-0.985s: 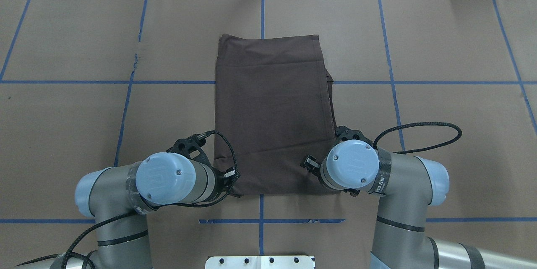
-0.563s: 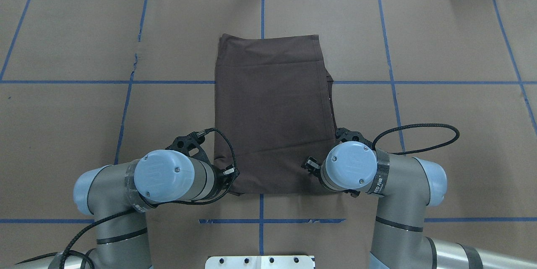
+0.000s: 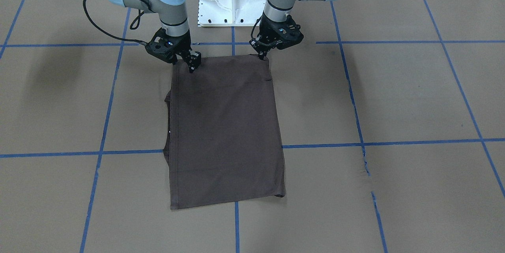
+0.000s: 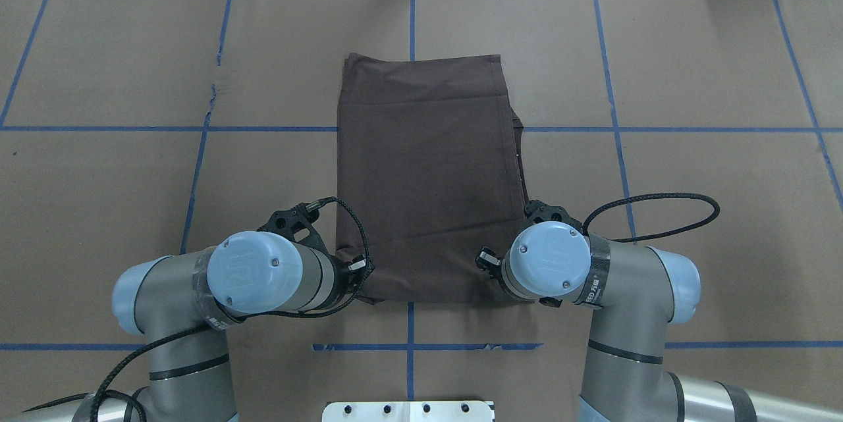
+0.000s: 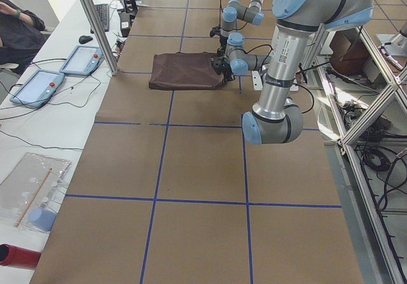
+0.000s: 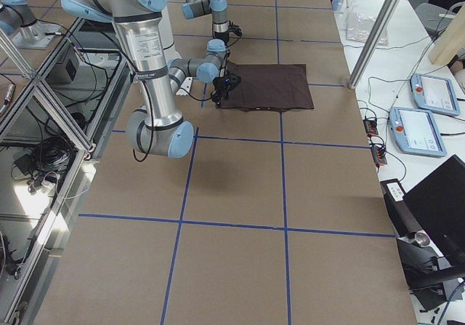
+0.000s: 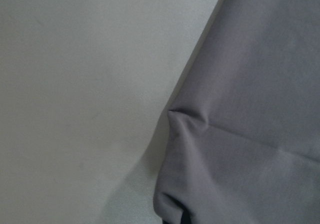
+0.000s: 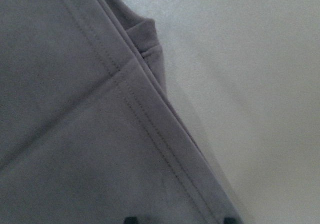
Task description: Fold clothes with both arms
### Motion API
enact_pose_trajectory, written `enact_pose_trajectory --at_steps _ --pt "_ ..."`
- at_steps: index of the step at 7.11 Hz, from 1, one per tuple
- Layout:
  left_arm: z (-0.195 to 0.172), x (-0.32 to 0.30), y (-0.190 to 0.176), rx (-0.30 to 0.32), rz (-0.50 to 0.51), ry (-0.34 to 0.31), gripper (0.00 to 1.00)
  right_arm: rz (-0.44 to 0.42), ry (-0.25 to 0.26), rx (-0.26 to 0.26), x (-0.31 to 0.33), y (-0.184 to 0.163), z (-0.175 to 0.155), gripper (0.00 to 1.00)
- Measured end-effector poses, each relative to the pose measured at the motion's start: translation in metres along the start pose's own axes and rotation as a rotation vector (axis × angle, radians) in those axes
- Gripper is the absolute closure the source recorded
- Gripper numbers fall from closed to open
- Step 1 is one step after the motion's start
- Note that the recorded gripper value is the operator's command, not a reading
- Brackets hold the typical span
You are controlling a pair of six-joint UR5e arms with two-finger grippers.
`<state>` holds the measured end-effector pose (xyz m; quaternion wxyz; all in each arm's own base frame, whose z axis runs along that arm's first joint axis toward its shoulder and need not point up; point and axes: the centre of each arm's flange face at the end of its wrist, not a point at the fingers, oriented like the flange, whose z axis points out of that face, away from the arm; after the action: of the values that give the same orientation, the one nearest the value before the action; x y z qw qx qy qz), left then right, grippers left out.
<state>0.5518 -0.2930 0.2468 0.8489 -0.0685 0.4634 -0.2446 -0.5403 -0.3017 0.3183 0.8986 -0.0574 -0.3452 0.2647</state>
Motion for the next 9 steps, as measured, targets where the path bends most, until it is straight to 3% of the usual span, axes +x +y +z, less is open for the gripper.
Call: enact_pose_trajectory --at_steps 4,5,6,9 --pt "-0.0009 0.0004 -0.0022 0.003 0.000 0.002 1.00 -0.020 -0.005 -0.001 -0.0022 0.0001 -0.0019 1.00" --pt "-0.0010 0.0006 -0.0025 0.003 0.000 0.003 1.00 -0.022 -0.005 -0.001 -0.0025 0.0001 -0.0021 0.80" --pt "-0.0008 0.0006 -0.0029 0.003 0.000 0.002 1.00 -0.022 -0.006 0.000 -0.0026 0.0001 -0.0022 0.01" --pt "-0.0012 0.0013 -0.0040 0.005 -0.001 0.004 1.00 -0.022 -0.006 -0.001 -0.0021 0.0000 -0.0024 0.00"
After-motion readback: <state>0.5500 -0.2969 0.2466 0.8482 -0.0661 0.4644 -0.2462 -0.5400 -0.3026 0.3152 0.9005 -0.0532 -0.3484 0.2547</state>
